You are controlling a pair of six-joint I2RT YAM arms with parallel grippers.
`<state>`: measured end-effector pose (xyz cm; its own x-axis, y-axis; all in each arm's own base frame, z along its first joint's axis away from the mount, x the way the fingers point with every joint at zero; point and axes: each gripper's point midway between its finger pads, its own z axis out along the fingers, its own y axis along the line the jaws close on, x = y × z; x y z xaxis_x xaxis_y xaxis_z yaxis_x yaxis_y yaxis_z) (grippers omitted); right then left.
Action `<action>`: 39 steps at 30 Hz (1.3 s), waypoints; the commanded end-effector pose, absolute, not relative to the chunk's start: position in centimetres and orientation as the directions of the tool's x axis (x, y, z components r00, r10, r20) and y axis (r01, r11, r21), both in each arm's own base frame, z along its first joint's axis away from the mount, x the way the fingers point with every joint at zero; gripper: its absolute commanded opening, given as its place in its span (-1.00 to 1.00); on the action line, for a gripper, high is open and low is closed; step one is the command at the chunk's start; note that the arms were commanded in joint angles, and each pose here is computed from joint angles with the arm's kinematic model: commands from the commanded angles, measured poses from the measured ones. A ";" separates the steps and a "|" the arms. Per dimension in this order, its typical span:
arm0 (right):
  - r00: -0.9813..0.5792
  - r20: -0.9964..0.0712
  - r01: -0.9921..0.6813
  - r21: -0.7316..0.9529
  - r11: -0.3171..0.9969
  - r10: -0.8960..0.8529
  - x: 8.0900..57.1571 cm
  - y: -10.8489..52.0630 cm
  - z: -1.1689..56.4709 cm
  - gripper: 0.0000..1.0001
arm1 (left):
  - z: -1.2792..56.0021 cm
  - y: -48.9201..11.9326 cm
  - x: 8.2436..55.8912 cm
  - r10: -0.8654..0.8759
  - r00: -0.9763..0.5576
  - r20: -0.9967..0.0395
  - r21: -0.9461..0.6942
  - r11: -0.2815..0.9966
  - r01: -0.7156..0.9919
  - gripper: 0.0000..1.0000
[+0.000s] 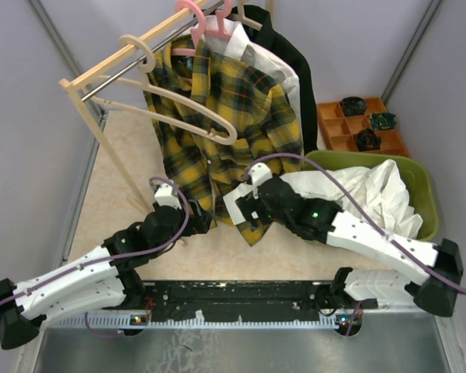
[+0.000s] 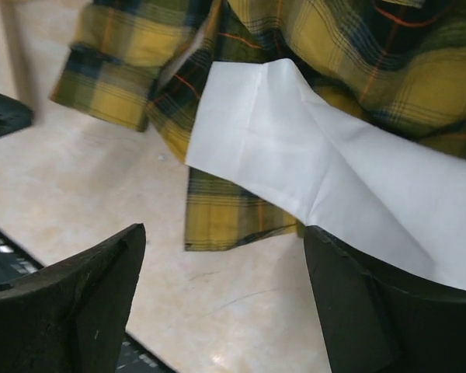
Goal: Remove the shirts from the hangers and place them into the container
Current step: Adjust the shirt in the bin.
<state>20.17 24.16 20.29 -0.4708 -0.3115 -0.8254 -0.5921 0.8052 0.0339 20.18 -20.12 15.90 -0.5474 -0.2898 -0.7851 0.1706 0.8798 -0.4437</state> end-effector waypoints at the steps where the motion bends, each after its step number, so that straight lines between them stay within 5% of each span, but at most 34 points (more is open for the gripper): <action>1: -0.218 -0.854 -0.646 -0.237 0.726 -0.473 23.6 26.0 21.6 0.69 | 16.5 -19.2 20.2 -0.321 -0.527 -0.787 -0.457 0.877 0.147 0.99; 8: 0.104 -0.757 -0.662 -0.537 0.523 -0.645 25.9 26.5 22.6 0.94 | 16.2 -18.0 20.0 -0.342 -0.511 -0.789 -0.460 0.880 0.120 0.99; 21: -0.002 -0.525 -0.790 -0.520 0.323 -0.851 31.2 25.6 15.5 0.79 | 16.0 -18.6 20.0 -0.324 -0.530 -0.784 -0.454 0.881 0.133 0.99; 24: -0.081 -0.528 -0.752 -0.525 0.400 -0.845 33.0 24.9 15.2 0.56 | 15.9 -18.4 19.9 -0.327 -0.530 -0.782 -0.453 0.883 0.124 0.99; 27: -0.096 -0.550 -0.734 -0.524 0.432 -0.829 33.7 24.6 15.8 0.10 | 16.0 -18.2 19.8 -0.329 -0.528 -0.783 -0.454 0.882 0.124 0.99; 32: -0.059 -0.646 -0.789 -0.437 0.433 -0.761 31.3 25.7 18.6 -1.00 | 16.0 -17.9 19.9 -0.336 -0.521 -0.785 -0.454 0.884 0.115 0.99; 39: -0.058 -0.874 -0.663 -0.327 0.673 -0.482 27.4 22.0 26.8 -1.00 | 16.1 -18.6 20.1 -0.330 -0.525 -0.784 -0.457 0.880 0.129 0.99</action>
